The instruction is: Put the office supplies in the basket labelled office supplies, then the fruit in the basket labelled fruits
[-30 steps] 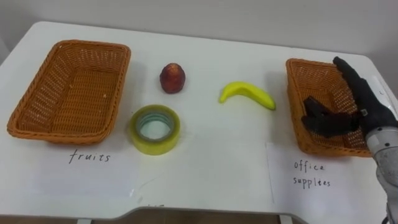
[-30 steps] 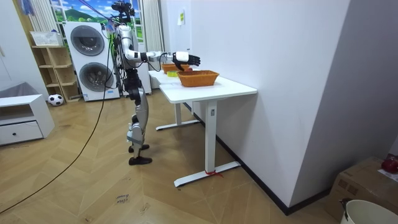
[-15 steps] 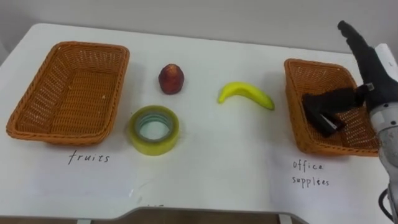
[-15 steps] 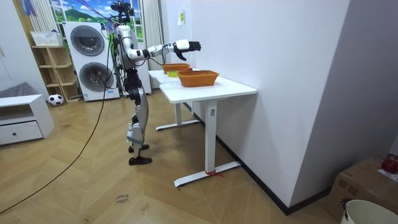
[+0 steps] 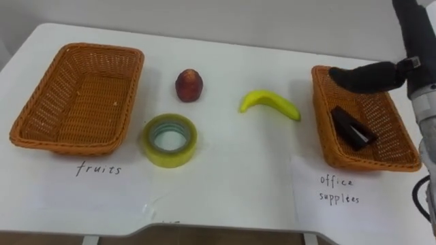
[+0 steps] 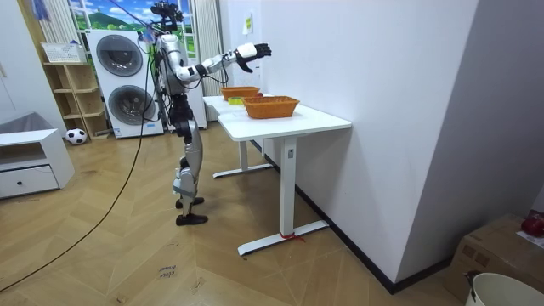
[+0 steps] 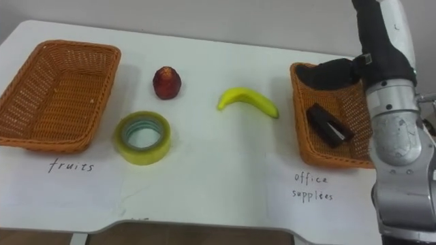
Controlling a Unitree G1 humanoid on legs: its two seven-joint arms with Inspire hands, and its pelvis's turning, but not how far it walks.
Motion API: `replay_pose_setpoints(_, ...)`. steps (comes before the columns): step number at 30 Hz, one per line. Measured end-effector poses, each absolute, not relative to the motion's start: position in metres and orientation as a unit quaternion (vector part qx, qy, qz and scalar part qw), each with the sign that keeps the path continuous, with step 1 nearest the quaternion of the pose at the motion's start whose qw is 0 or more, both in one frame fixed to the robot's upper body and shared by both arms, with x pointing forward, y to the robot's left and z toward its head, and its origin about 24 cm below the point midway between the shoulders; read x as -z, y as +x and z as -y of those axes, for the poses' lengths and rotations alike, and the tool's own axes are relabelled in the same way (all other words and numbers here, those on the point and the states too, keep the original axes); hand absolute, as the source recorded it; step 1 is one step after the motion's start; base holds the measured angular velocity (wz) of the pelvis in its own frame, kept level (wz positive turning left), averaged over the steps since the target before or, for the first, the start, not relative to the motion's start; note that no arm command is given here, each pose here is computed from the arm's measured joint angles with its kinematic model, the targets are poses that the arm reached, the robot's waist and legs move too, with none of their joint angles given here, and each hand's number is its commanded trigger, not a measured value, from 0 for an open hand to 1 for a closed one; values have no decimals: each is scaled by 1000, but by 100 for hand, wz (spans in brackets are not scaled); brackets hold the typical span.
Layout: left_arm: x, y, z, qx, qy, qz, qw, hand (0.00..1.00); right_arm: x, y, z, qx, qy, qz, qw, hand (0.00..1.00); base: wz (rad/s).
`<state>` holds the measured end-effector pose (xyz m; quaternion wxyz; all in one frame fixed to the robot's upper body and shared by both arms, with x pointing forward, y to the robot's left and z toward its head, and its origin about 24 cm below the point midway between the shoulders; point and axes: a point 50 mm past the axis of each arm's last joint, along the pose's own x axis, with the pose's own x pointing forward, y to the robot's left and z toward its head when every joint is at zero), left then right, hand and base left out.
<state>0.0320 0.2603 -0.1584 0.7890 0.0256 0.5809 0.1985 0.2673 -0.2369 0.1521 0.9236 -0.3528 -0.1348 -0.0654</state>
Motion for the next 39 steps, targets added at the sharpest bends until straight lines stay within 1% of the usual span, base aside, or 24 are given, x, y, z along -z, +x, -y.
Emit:
replay_pose_setpoints(10,158,38,-259,-196,30,-577,793,0,-152,274,219,19,-338,142,930,0,2)
replay_pose_setpoints(16,158,39,-258,-193,29,-579,792,0,-149,279,201,-27,-288,141,947,0,1)
replay_pose_setpoints(22,160,36,-256,-189,25,-595,780,0,-139,281,188,-53,-269,117,955,0,10)
replay_pose_setpoints(30,162,31,-253,-188,41,-608,770,0,-128,284,154,-120,-219,104,963,0,2)
replay_pose_setpoints(39,163,15,-252,-182,50,-627,756,0,-122,282,134,-157,-193,101,963,0,1)
